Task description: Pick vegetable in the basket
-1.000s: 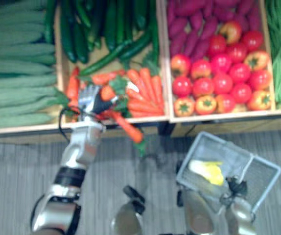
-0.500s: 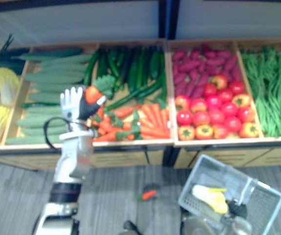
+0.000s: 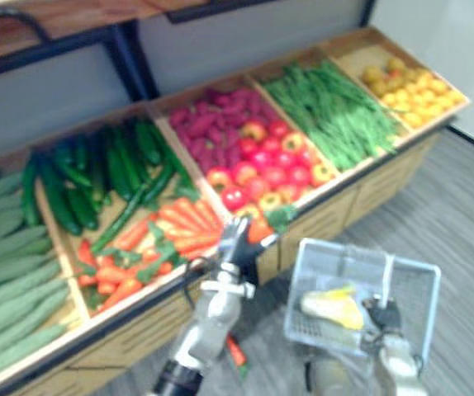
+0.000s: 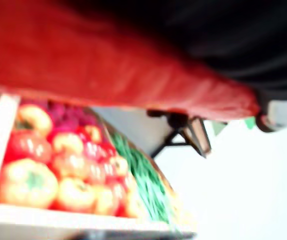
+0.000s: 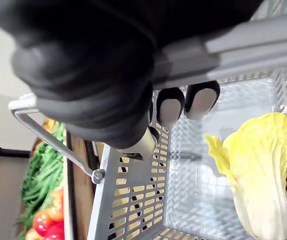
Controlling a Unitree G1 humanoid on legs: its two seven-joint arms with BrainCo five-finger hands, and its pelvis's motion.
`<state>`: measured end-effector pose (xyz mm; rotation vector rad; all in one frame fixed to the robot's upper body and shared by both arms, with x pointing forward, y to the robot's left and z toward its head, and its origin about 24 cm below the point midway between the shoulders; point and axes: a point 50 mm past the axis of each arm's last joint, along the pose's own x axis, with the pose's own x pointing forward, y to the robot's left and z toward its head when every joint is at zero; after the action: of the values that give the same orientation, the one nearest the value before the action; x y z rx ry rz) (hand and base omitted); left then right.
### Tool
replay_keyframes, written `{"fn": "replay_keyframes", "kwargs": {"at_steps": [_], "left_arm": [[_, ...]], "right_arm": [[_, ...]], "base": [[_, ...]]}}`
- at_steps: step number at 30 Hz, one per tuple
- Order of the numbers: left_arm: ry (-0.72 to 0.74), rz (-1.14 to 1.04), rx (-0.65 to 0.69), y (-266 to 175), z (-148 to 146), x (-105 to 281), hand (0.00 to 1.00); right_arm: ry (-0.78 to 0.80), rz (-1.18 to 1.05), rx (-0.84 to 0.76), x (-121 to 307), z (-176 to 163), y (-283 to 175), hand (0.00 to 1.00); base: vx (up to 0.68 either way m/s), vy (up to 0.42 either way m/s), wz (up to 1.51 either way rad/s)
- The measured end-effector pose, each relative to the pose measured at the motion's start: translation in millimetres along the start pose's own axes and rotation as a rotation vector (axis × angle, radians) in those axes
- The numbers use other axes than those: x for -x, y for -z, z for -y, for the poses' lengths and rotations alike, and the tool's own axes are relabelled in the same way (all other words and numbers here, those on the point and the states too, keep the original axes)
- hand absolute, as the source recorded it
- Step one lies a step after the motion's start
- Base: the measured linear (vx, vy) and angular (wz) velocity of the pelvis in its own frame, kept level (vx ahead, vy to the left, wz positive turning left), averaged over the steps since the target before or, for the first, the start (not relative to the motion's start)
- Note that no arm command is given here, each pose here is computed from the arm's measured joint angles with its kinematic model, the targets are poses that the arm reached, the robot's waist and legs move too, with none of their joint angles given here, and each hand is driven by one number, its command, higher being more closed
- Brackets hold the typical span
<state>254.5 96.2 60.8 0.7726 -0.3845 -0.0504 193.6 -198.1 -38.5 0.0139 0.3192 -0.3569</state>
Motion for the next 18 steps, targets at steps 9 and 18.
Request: {"fn": "replay_keyframes", "kwargs": {"at_steps": [9, 18], "left_arm": [[0.195, -0.107, 0.078, 16.0, 32.6, 22.0, 1.0], [0.261, -0.283, 0.11, 42.3, 54.1, 46.7, 1.0]], "right_arm": [[-0.275, 0.191, 0.035, -0.1, -66.3, -41.6, 1.0], [-0.593, 0.156, 0.071, 25.7, -111.4, -34.1, 1.0]], "base": [[-0.13, 0.008, -1.76], [0.0, -0.137, -1.4]]}}
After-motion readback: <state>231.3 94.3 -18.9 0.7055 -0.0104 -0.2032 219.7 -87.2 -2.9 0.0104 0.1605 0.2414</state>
